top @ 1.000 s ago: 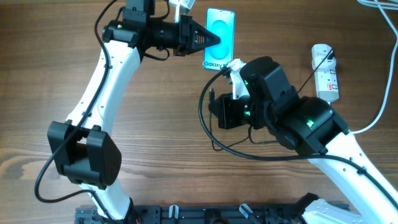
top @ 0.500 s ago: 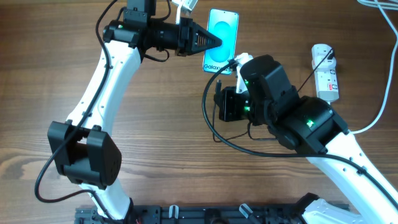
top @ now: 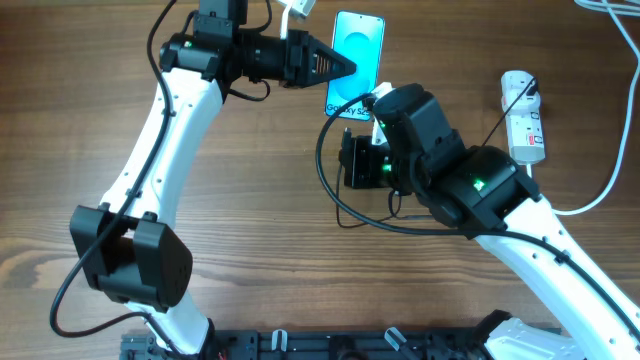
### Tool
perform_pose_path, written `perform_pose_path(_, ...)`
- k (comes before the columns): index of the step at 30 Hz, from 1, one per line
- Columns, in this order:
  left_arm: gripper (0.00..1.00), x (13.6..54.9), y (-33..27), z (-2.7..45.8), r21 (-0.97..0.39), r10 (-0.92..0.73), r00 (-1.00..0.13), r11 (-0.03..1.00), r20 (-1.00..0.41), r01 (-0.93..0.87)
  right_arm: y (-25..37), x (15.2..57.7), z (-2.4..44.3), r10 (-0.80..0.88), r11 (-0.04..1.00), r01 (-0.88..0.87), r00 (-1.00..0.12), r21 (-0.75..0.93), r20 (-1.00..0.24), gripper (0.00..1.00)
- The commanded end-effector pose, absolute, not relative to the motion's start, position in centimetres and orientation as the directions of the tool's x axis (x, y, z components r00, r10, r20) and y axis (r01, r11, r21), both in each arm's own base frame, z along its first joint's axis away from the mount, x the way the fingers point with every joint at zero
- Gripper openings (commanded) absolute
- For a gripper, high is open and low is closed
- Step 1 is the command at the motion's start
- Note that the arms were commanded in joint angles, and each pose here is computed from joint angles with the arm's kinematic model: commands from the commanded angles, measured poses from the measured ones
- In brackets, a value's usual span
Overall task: Plug charger to phone and switch on socket
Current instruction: 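Push the USB-C plug up into the phone's bottom port with the right gripper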
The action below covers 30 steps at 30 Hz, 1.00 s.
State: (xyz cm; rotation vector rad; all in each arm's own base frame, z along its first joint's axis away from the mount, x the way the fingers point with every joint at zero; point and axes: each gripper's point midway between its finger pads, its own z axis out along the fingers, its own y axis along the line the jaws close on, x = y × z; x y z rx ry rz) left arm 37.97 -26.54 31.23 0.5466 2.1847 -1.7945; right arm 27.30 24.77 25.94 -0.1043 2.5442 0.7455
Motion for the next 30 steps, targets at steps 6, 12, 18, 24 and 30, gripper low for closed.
perform_pose_path(6,0.04,36.83,-26.81,33.51,-0.846,0.132,-0.856,0.136,-0.500,0.516,24.98,28.02,26.87,0.070,0.845,-0.220,-0.858,0.487,-0.509,0.05)
perform_pose_path(12,0.04,36.80,-26.80,33.47,-0.842,0.134,-0.852,0.135,-0.507,0.522,24.47,28.32,26.71,0.073,0.862,-0.209,-0.850,0.462,-0.522,0.05)
perform_pose_path(18,0.04,36.70,-26.76,33.34,-0.843,0.137,-0.853,0.138,-0.503,0.519,24.24,28.52,26.68,0.074,0.870,-0.206,-0.844,0.449,-0.531,0.04)
perform_pose_path(24,0.04,36.70,-26.76,33.35,-0.843,0.137,-0.853,0.137,-0.503,0.519,24.29,28.48,26.64,0.076,0.868,-0.204,-0.846,0.452,-0.527,0.05)
perform_pose_path(30,0.04,36.68,-26.76,33.35,-0.844,0.137,-0.854,0.137,-0.502,0.518,24.38,28.37,26.63,0.074,0.865,-0.206,-0.849,0.457,-0.523,0.05)
